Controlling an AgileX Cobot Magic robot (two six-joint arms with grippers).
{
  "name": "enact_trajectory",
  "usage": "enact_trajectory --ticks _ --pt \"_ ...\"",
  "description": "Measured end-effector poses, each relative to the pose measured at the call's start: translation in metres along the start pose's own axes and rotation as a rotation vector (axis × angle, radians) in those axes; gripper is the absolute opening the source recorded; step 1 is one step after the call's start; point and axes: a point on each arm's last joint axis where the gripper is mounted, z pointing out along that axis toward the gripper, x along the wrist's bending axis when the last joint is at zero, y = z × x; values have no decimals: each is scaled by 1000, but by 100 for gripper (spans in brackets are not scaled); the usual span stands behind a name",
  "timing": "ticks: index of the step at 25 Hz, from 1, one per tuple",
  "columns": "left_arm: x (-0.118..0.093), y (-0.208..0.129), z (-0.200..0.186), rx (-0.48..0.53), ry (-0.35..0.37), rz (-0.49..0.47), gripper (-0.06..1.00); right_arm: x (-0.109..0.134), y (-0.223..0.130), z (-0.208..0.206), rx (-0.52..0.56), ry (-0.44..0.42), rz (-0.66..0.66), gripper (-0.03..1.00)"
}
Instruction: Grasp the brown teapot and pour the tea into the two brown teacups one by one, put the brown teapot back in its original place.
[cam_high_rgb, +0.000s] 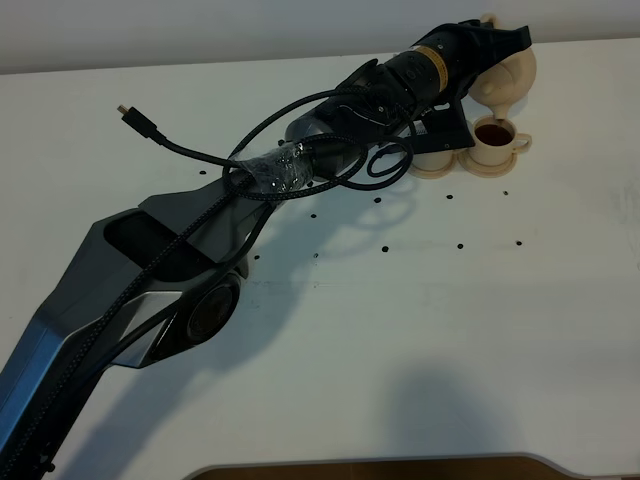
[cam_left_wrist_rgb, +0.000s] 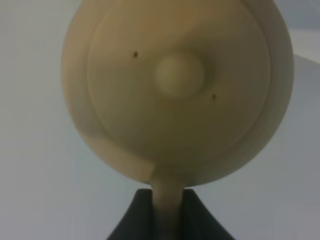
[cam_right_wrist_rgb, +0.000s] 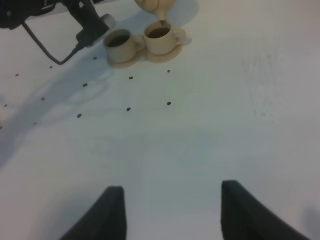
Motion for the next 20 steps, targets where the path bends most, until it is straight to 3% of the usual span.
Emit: enact_trajectory --ticks 13,20 --pt "1 -1 0 9 13 -7 14 0 0 0 0 0 0 44" --pt "-6 3 0 -36 -66 -109 14 0 0 0 0 0 0 44"
